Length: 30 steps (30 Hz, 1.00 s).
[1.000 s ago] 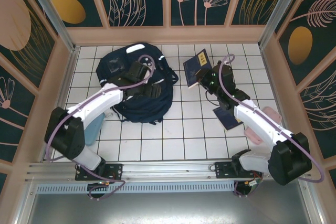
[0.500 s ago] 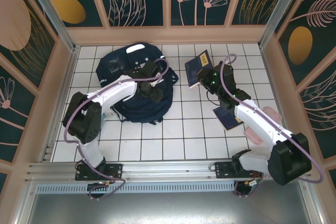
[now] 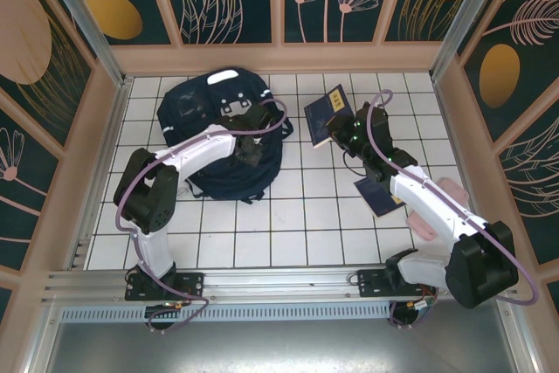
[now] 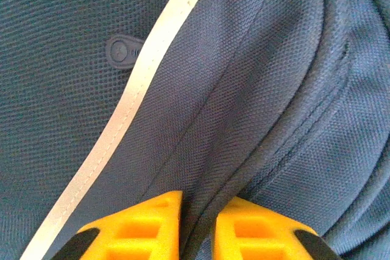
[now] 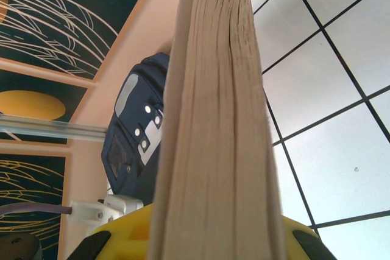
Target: Pack books, pencil case, and school supplies into a backpack
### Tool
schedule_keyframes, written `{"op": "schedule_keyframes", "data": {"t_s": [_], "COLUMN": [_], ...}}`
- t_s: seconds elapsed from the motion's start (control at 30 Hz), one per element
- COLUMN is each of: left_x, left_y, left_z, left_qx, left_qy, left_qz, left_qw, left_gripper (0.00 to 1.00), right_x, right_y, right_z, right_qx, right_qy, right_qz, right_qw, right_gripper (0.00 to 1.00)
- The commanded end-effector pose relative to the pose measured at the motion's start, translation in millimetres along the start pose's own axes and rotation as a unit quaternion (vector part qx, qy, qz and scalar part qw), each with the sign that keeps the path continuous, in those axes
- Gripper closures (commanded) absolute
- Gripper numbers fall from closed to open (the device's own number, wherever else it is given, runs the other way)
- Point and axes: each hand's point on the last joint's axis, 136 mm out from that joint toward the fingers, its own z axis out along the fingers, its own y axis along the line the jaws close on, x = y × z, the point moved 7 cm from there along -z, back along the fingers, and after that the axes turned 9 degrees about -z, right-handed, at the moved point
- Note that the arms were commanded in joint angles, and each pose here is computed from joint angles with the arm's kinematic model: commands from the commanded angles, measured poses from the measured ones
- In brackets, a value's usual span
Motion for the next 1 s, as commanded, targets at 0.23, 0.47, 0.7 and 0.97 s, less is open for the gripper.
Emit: {"op": "schedule_keyframes", "data": {"t_s": [0.23, 0.47, 0.7, 0.97], "left_x": [-40.7, -63.7, -81.1, -90.2], "left_y": [27.0, 42.9, 40.3, 32.5], "left_z": [-64.9, -140.4, -189.1, -193.4], "left_qx": [-0.026, -0.002, 0.086, 0.123], "left_qy": [-0.131, -0.249, -0.332, -0.336], "left_qz": [-0.058, -0.110, -0.146, -0.152], "left_qw": [0.989, 0.962, 0.928, 0.921], "left_gripper": [1.00, 1.00, 1.00, 1.00], "right_x": [-5.2, 10.2, 53.1, 91.9], "right_y": [-1.4, 12.3, 35.4, 57.4], "right_z": [-10.3, -15.2, -8.2, 14.6], "right_qx": [0.011, -0.065, -0.149, -0.194], "right_qy": [-0.010, 0.050, 0.135, 0.190], "right_qz": [-0.005, -0.050, -0.072, -0.067], "right_qw": [1.000, 0.995, 0.977, 0.960], "right_gripper": [1.00, 1.00, 1.00, 1.00]}}
